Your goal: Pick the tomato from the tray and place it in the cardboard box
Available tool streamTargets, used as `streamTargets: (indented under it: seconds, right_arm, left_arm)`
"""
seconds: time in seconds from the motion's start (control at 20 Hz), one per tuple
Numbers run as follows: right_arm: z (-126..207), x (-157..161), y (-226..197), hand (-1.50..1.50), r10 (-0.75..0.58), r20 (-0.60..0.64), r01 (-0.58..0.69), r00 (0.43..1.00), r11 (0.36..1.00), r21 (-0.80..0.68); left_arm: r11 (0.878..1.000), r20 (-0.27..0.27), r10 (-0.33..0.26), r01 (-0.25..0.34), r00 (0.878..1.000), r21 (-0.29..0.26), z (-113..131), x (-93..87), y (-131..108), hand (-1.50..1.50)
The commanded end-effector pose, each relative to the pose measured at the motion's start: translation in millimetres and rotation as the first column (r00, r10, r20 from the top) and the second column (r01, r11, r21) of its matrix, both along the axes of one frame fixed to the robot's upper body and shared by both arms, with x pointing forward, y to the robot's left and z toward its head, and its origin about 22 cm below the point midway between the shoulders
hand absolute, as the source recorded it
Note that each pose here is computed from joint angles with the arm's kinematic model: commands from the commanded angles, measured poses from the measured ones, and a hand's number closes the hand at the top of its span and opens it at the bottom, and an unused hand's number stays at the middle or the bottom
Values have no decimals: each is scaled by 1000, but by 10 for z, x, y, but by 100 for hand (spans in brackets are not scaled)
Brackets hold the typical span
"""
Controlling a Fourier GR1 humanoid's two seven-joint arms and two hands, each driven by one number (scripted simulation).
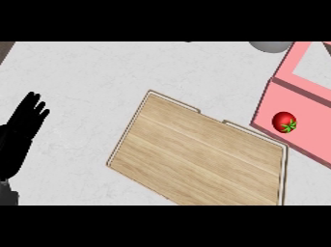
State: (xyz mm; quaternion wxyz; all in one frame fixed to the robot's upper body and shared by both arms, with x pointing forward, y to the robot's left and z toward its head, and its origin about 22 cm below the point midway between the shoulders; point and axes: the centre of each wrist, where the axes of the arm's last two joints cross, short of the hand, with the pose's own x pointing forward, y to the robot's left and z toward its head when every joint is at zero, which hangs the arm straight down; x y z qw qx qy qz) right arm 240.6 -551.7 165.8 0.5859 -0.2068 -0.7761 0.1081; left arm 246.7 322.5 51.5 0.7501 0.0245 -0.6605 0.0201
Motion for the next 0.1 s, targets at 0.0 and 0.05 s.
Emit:
streamTargets:
  seconds: [0.0,0.05]
  right_arm:
    - [-102,-102,-221,-150,-5,3,5,1000,1000,-20]
    - [1,-135,-244,-150,4,1,-4,1000,1000,-30]
  left_arm:
    - [1000,1,12,-12,1000,0,119,0,-108,0]
    - [1000,15,-17,17,1000,3,225,-5,85,0]
